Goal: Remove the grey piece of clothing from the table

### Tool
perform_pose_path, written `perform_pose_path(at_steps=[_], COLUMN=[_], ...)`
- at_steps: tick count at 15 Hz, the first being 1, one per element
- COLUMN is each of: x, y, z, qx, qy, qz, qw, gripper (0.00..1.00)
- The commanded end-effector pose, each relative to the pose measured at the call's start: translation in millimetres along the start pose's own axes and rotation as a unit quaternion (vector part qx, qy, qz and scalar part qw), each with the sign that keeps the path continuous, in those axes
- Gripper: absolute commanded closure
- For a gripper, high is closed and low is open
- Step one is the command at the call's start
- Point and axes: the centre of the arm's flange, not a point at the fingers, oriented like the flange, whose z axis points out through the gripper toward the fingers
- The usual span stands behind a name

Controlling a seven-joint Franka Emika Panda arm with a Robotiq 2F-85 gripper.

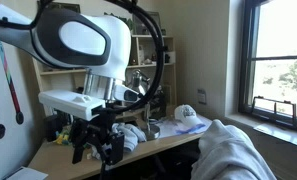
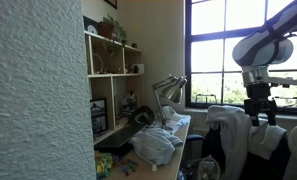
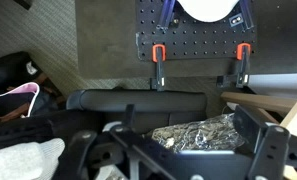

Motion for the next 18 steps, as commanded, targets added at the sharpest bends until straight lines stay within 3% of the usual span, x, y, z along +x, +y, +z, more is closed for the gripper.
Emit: perform_pose_path(at_steps=[1, 5, 10, 15, 18], x=[0, 14, 77, 133, 170], y=[0, -14, -84, -184, -219], z=[0, -2, -9, 1, 21], qx=[0.0, -0.004, -0.009, -0.012, -0.032], qy=[0.0, 0.02, 0.092, 0.16, 0.197], qz=[0.0, 0.001, -0.034, -0.126, -0.168], qw=[1.0, 0.9998, 0.9951, 0.9789, 0.9655], gripper=[0.0, 0.0, 0.0, 0.0, 0.0])
